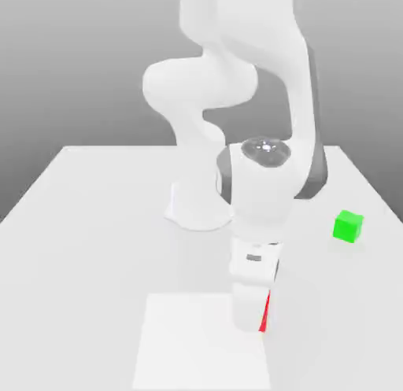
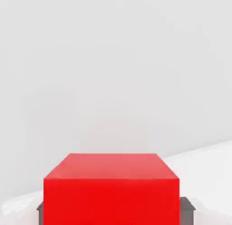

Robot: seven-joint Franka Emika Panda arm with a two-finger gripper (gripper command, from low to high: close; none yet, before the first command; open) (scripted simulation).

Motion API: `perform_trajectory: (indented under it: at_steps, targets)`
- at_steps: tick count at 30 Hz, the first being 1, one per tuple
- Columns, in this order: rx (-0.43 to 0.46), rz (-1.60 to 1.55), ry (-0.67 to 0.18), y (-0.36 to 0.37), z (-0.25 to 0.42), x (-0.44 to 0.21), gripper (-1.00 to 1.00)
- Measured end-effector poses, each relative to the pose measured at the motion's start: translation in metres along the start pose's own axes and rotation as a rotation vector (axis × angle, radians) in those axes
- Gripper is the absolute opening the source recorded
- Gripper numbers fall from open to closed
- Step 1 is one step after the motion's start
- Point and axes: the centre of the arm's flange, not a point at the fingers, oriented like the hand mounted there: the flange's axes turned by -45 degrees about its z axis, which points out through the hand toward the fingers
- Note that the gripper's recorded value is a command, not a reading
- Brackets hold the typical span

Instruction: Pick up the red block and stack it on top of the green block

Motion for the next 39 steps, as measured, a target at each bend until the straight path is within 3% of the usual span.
perform_trajectory:
  at_steps: [17, 25, 39]
  targets:
    - [0.005, 0.021, 0.005, -0.002, -0.065, 0.001, -1.0]
    - [0.03, -0.146, 0.025, -0.084, -0.075, 0.095, -1.0]
    - [0.032, -0.329, 0.021, -0.238, -0.096, 0.17, -1.0]
